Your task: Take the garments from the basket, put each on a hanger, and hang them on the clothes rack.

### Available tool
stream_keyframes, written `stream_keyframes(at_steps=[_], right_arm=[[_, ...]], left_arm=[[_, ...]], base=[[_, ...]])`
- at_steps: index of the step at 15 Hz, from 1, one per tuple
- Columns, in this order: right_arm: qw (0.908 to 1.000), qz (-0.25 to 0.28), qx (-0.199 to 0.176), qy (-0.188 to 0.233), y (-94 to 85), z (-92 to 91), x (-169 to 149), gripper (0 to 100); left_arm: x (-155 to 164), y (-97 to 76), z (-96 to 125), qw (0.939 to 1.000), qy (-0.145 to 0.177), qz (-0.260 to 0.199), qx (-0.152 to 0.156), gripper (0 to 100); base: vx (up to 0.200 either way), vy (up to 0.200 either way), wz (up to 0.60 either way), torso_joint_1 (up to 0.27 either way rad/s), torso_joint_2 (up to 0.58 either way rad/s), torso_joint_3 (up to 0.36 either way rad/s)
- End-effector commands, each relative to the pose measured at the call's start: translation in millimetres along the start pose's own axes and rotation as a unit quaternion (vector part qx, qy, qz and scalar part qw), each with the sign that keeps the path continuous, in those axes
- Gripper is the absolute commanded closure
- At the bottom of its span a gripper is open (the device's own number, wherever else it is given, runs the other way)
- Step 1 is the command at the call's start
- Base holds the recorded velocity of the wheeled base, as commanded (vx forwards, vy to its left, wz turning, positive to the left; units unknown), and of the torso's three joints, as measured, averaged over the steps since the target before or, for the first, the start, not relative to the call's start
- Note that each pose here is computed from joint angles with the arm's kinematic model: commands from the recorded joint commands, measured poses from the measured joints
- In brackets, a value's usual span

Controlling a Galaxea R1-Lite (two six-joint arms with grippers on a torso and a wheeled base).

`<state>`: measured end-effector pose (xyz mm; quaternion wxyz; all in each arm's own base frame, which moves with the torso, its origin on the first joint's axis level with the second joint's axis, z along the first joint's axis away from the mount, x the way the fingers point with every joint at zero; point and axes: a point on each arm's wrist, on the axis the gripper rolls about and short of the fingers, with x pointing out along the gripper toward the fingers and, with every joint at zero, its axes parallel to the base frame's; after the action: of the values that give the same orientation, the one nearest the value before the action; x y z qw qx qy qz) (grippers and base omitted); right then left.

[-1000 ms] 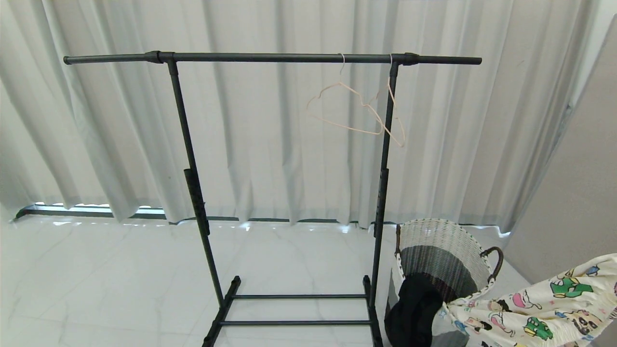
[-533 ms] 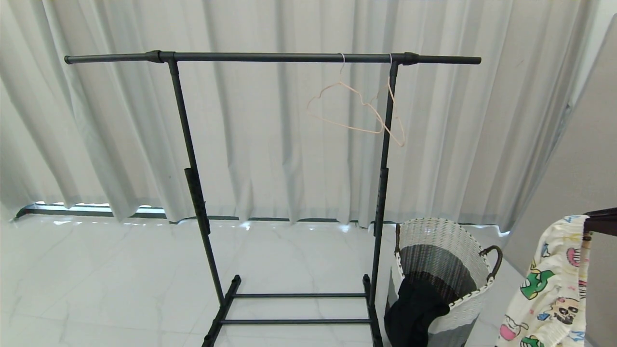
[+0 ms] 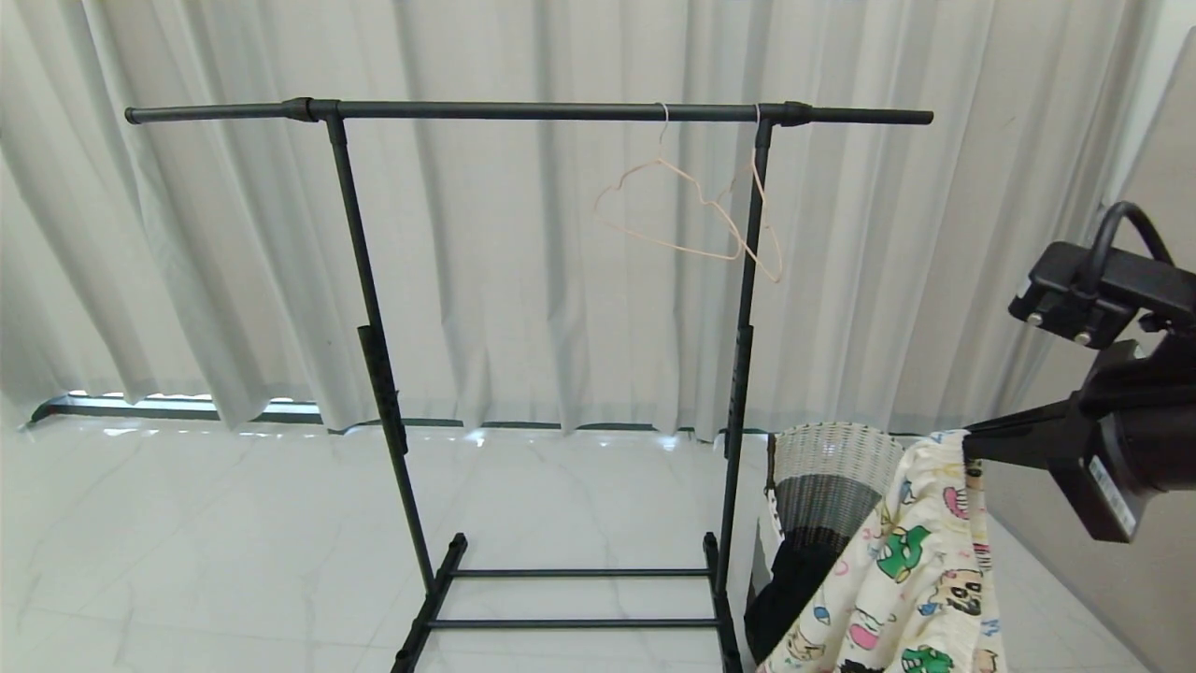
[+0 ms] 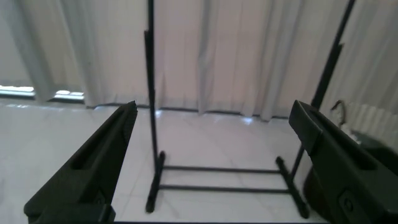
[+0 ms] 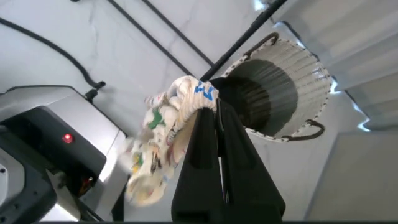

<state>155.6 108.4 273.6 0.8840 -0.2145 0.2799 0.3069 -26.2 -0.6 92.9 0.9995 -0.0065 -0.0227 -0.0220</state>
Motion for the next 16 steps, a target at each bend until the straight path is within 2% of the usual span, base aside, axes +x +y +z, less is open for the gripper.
stream_keyframes(at_steps=[1,2,4,5,6,7,9,11,12,13,14,15,16], right_arm=[[0.9997,0.014,-0.003,0.020,4.6,3.4,18.4,100],[0.9996,0.023,0.003,0.017,9.2,6.4,23.9,100],[0.9994,0.032,0.011,-0.002,16.0,14.5,32.3,100],[0.9993,0.032,0.013,-0.011,17.2,18.7,34.6,100],[0.9993,0.033,0.012,-0.013,17.2,20.9,35.9,100],[0.9991,0.035,0.012,-0.019,18.0,28.0,38.3,100],[0.9984,0.039,0.020,-0.035,19.4,44.1,42.2,100],[0.9969,0.048,0.031,-0.053,24.6,62.2,46.5,100],[0.9964,0.054,0.032,-0.058,28.1,68.2,48.7,100],[0.9960,0.057,0.030,-0.063,30.1,72.2,48.9,100],[0.9957,0.059,0.028,-0.066,31.6,74.3,48.9,100],[0.9951,0.063,0.026,-0.072,33.8,76.9,46.7,100],[0.9948,0.065,0.024,-0.074,35.3,77.8,45.9,100]], left_arm=[[9.9,-0.4,55.9,0.9987,0.003,-0.040,-0.030,0],[31.0,-1.2,95.1,0.9980,0.023,-0.046,-0.036,0],[83.9,-3.0,142.0,0.9955,0.068,-0.054,-0.038,0],[113.7,-4.0,159.3,0.9940,0.087,-0.054,-0.039,0],[130.5,-6.4,168.4,0.9927,0.095,-0.063,-0.039,0],[163.1,-19.9,179.6,0.9875,0.114,-0.102,-0.038,0],[185.4,-47.3,167.9,0.9754,0.159,-0.151,-0.023,0],[191.8,-79.0,147.8,0.9616,0.203,-0.184,0.007,0],[192.6,-93.7,135.2,0.9512,0.229,-0.206,0.022,0],[191.7,-108.2,125.8,0.9392,0.249,-0.234,0.028,0],[190.7,-120.3,119.9,0.9300,0.264,-0.254,0.028,0],[187.3,-140.6,112.6,0.9145,0.286,-0.285,0.026,0],[186.0,-151.2,109.9,0.9070,0.294,-0.301,0.028,0]], base=[[0.000,0.000,0.00,0.000,0.00,0.000],[0.000,0.000,0.00,0.000,0.00,0.000],[0.000,0.000,0.00,0.000,0.00,0.000],[0.000,0.000,0.00,0.000,0.00,0.000],[0.000,0.000,0.00,0.000,0.00,0.000],[0.000,0.000,0.00,0.000,0.00,0.000],[0.000,0.000,0.00,0.000,0.00,0.000],[0.000,0.000,0.00,0.000,0.00,0.000],[0.000,0.000,0.00,0.000,0.00,0.000],[0.000,0.000,0.00,0.000,0.00,0.000],[0.000,0.000,0.00,0.000,0.00,0.000],[0.000,0.000,0.00,0.000,0.00,0.000],[0.000,0.000,0.00,0.000,0.00,0.000]])
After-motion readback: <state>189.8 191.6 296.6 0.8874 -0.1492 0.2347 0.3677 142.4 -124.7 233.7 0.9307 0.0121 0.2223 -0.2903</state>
